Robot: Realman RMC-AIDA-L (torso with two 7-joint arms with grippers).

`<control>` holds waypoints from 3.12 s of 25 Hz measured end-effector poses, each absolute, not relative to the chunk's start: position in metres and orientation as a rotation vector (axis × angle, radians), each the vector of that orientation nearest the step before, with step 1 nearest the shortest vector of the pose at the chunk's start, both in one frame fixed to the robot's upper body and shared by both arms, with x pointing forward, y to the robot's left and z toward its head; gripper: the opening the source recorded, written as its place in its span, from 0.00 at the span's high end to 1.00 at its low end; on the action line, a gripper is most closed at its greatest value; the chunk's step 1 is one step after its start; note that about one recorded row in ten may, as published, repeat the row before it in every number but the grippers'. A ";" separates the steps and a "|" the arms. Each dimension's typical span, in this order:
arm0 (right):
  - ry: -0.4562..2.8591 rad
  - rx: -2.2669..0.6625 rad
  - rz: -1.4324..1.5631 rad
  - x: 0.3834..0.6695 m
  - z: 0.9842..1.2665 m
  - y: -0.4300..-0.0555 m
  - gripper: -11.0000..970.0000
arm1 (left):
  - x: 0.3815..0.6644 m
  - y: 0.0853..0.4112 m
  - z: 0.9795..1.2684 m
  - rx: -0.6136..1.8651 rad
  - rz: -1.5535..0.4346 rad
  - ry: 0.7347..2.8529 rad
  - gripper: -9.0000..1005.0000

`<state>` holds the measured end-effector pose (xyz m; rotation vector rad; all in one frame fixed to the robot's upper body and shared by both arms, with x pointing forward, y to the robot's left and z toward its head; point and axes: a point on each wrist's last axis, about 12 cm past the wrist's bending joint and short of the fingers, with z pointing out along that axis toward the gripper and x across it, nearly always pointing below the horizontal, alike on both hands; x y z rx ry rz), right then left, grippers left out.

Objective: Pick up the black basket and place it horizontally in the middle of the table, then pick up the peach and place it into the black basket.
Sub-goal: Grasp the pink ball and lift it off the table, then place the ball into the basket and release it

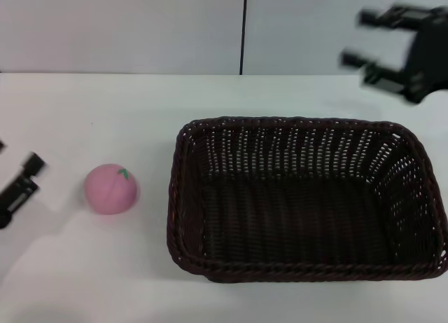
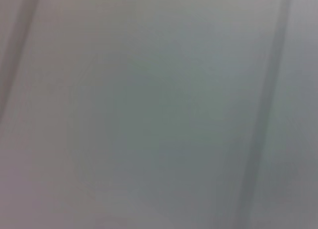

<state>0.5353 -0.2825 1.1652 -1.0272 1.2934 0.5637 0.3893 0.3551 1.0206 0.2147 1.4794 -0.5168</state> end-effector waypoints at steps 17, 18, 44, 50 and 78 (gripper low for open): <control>1.063 -0.155 0.690 0.431 1.078 -0.339 0.42 | 0.420 0.326 0.995 0.477 -0.529 1.684 0.24; 1.063 -0.155 0.690 0.431 1.078 -0.339 0.42 | 0.420 0.326 0.995 0.477 -0.529 1.684 0.24; 1.151 0.070 0.665 0.415 1.049 -0.337 0.42 | 0.428 0.321 0.995 0.569 -0.485 1.665 0.61; 1.155 0.069 0.658 0.416 1.048 -0.334 0.42 | 0.436 0.330 1.011 0.468 -0.497 1.574 0.80; 1.144 0.059 0.711 0.421 1.048 -0.323 0.42 | 0.451 0.230 1.036 0.674 -1.094 1.318 0.61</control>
